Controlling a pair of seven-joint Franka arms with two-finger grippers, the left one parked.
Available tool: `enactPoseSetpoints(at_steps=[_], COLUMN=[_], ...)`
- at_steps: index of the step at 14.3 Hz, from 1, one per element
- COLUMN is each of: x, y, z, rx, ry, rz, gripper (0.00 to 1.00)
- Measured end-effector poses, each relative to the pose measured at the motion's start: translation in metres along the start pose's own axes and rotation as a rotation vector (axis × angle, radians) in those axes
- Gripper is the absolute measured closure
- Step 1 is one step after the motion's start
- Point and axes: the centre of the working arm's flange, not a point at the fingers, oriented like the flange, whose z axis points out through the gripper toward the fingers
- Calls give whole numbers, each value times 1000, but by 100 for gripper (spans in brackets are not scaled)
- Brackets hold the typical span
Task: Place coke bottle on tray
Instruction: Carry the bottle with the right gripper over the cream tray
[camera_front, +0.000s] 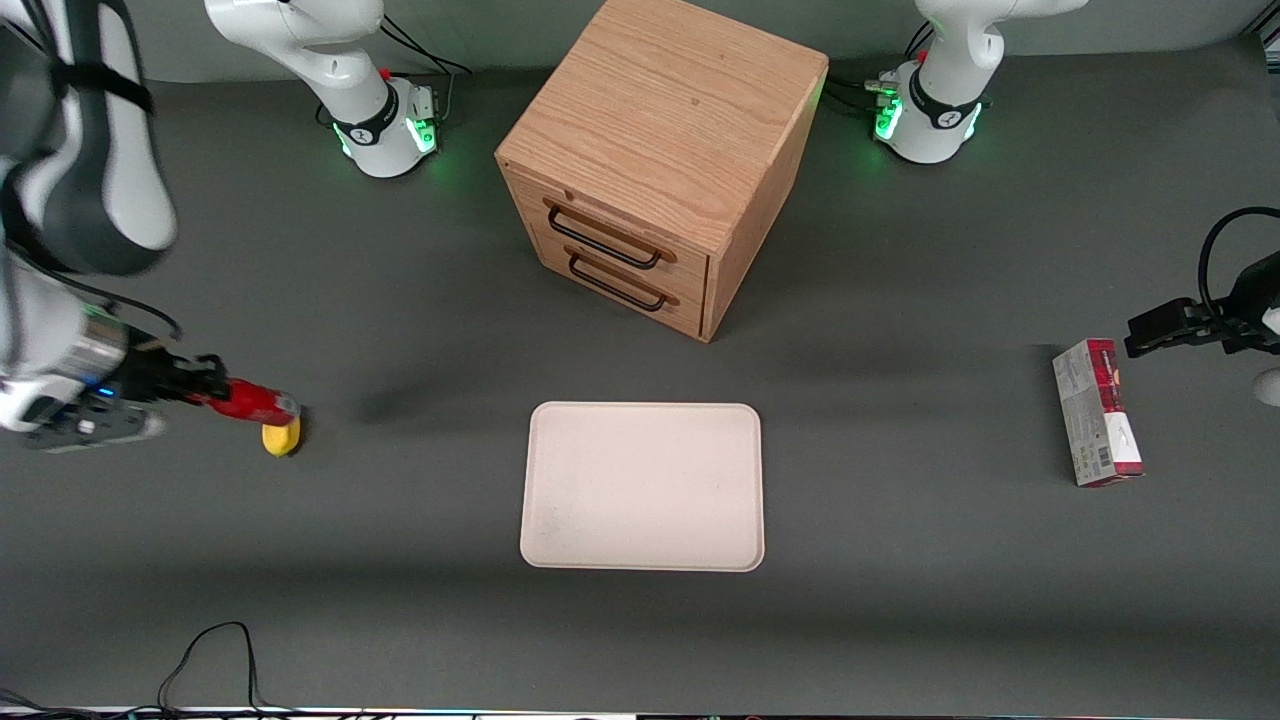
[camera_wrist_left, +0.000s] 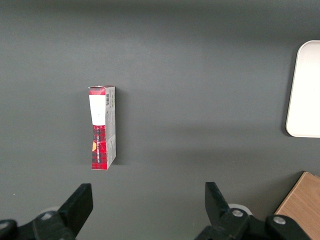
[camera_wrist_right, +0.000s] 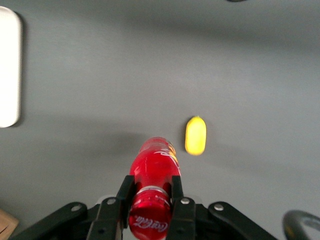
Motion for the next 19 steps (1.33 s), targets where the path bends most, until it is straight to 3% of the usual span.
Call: enactPoseSetpoints(at_steps=[3, 6, 11, 15, 19], x=[-14, -23, 24, 78, 81], y=[-3, -8, -84, -200, -327], z=[-83, -127, -113, -76, -44], rx=[3, 1, -12, -25, -24], ry=[-6, 11, 39, 61, 92], rz=[-2, -7, -125, -155, -195], gripper=[67, 67, 67, 67, 67])
